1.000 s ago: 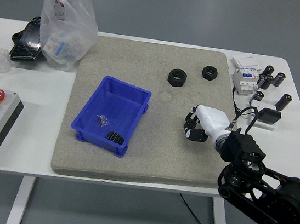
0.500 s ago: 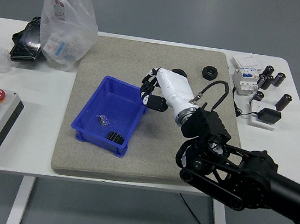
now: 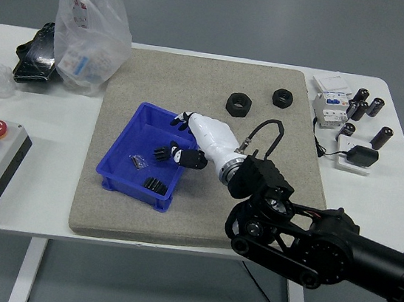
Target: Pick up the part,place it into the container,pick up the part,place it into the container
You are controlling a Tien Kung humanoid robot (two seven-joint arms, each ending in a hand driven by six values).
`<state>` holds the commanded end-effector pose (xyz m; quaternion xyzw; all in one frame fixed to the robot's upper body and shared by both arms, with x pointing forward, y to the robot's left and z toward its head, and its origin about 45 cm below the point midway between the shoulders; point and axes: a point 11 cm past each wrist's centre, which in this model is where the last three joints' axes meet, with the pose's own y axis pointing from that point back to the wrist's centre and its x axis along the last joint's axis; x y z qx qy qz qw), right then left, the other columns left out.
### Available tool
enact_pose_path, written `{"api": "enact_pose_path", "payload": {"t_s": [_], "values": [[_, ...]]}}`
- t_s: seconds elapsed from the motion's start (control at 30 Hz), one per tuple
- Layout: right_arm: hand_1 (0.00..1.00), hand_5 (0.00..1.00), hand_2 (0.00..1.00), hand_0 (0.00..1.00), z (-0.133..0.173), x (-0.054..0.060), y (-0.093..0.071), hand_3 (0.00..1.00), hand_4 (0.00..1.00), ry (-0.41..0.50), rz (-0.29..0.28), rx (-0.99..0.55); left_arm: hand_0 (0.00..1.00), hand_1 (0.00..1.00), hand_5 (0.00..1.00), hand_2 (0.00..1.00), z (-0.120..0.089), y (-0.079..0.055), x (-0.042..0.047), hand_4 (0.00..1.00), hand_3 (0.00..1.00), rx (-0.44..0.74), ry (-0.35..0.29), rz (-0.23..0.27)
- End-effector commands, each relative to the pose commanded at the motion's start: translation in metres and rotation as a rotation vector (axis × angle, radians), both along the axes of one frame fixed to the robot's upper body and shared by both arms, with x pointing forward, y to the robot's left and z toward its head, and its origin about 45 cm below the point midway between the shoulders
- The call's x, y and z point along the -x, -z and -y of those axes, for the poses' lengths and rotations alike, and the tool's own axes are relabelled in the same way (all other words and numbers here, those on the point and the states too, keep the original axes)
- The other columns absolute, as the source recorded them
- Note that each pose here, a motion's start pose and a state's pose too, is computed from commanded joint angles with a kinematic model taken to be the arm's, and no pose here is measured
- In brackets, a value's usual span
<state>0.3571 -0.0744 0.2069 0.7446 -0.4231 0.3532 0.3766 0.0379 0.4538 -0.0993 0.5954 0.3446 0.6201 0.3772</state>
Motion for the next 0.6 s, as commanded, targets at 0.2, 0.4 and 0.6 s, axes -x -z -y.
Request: {"api": "enact_pose_path", "payload": {"t_s": [0.2, 0.4, 0.6], "values": [[0.709, 0.144, 0.751, 0.402, 0.002, -0.002, -0.007, 0.756, 0.636, 0.013, 0.039, -0.021, 0.626, 0.529, 0.335, 0.517, 0.000, 0.000, 0.0011, 0.694, 0.620, 0.000, 0.000, -0.002], [0.683, 0.143, 0.715, 0.393, 0.031, -0.012, -0.021, 0.725, 0.638, 0.122, 0.102, -0.118, 0.626, 0.529, 0.335, 0.517, 0.001, 0.000, 0.0011, 0.694, 0.621, 0.002, 0.001, -0.002], [0.667, 0.260, 0.691, 0.512, 0.097, -0.022, -0.008, 0.695, 0.693, 0.322, 0.088, -0.343, 0.625, 0.529, 0.334, 0.517, 0.002, 0.001, 0.0040, 0.694, 0.620, 0.004, -0.004, -0.004]]}}
